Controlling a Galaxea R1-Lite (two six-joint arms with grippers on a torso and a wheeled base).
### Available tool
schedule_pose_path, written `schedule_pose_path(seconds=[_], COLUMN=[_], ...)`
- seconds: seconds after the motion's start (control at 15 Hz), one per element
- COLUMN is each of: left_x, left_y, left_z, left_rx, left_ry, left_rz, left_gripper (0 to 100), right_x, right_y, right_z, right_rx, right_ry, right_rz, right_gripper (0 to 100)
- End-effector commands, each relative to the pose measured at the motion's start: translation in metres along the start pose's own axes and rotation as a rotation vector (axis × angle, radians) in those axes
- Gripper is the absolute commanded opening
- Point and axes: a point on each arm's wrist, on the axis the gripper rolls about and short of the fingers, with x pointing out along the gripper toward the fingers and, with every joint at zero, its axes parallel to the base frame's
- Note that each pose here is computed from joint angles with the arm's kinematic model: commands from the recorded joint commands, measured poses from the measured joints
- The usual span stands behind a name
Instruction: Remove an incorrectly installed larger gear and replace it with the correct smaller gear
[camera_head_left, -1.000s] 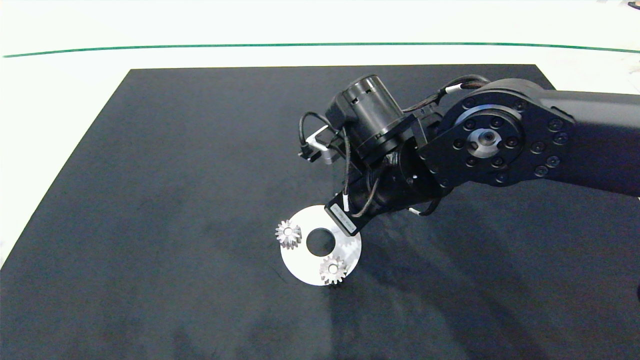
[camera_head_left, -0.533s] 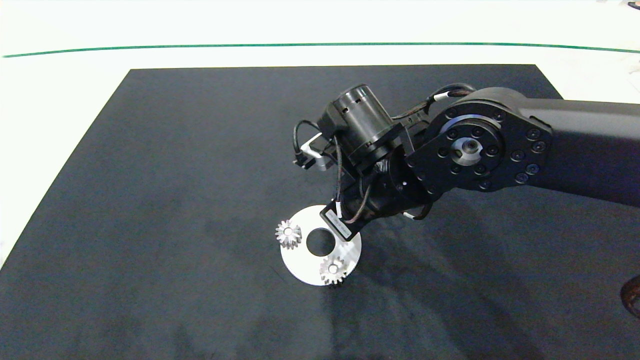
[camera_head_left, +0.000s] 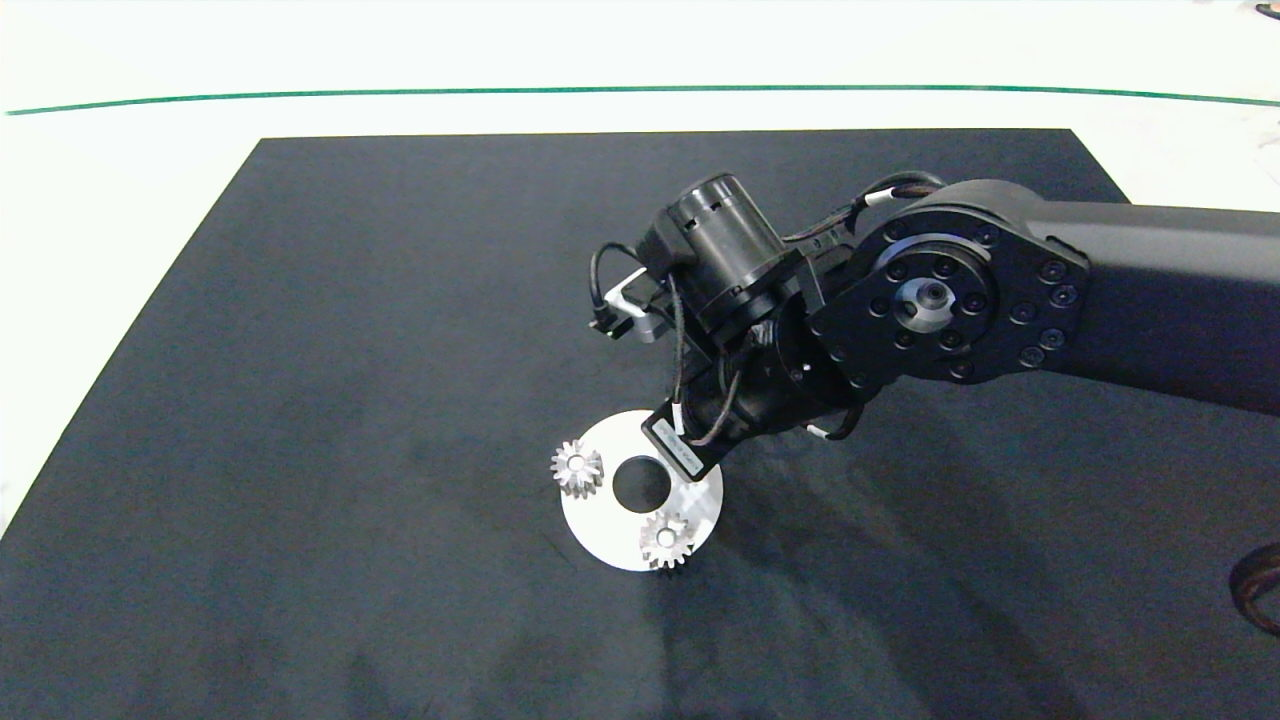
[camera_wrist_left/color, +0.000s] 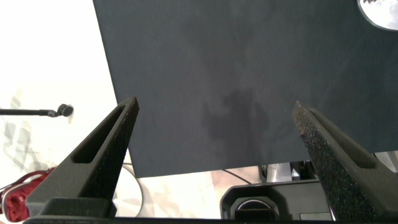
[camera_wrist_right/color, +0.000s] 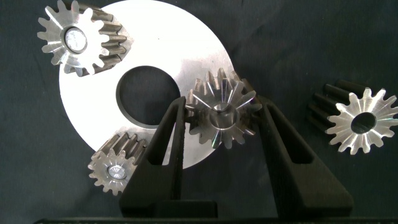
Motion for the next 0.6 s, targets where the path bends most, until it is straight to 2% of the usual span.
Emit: schedule_pose_path(seconds=[0.07, 0.2, 0.27, 0.6], left_x=[0.0000, -0.0008, -0.0008, -0.0008], left_y=[-0.0002, -0.0001, -0.0001, 0.0000], left_z=[-0.0007, -0.0007, -0.0007, -0.0003], left_rx=[0.003, 0.002, 0.002, 0.002], left_ry=[0.006, 0.002, 0.002, -0.003], left_rz=[-0.001, 0.000, 0.000, 0.001], left_gripper=[100, 100, 100, 100], right_x=[0.0016, 0.0019, 0.0019, -0.0008], right_y=[0.0009, 0.0010, 0.0010, 0.0000], right_z=[-0.0011, -0.0014, -0.0014, -0.0010], right_rx=[-0.005, -0.004, -0.004, 0.008], right_ry=[0.010, 0.011, 0.011, 0.006], right_rz=[0.000, 0.000, 0.000, -0.001], right_gripper=[28, 28, 100, 100])
